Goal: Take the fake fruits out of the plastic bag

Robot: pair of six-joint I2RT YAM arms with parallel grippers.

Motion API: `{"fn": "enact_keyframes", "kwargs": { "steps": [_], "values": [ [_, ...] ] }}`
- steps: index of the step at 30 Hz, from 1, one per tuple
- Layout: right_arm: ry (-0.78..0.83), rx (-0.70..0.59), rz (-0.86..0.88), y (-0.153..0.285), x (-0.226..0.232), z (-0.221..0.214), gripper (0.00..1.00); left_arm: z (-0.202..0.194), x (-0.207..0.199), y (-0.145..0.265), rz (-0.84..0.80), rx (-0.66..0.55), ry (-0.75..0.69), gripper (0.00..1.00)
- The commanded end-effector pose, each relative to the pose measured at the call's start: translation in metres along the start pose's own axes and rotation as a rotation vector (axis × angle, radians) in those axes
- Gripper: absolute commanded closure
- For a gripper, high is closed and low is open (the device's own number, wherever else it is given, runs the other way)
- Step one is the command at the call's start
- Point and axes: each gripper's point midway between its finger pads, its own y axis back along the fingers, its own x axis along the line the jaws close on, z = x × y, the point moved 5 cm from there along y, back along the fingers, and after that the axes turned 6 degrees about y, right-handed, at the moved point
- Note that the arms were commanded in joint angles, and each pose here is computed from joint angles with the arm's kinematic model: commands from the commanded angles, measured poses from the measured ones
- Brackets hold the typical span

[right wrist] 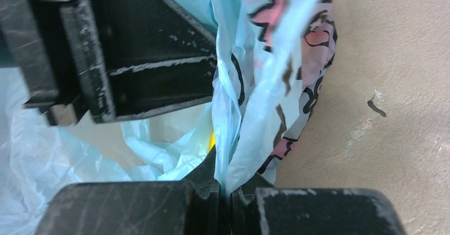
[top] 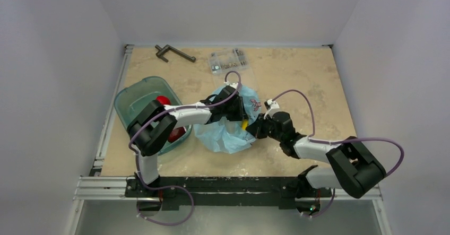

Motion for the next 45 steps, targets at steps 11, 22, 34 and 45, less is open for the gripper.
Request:
{"fn": "enact_keyframes", "kwargs": {
  "steps": [11,22,34,45],
  "values": [
    [0.000,0.004,-0.068,0.007,-0.002,0.005,1.00,-0.001,0.029,-0.027,0.113,-0.014,0.012,0.37],
    [-0.106,0.141,-0.287,0.005,-0.015,-0.031,1.00,-0.017,0.062,-0.043,0.366,0.097,-0.051,0.38],
    [-0.073,0.064,-0.348,0.013,-0.014,-0.017,1.00,-0.010,0.062,-0.032,0.422,0.117,-0.173,0.77],
    [-0.004,0.048,-0.352,-0.002,-0.009,-0.008,1.00,0.022,-0.056,0.056,-0.489,0.164,-0.044,0.86]
  ]
}}
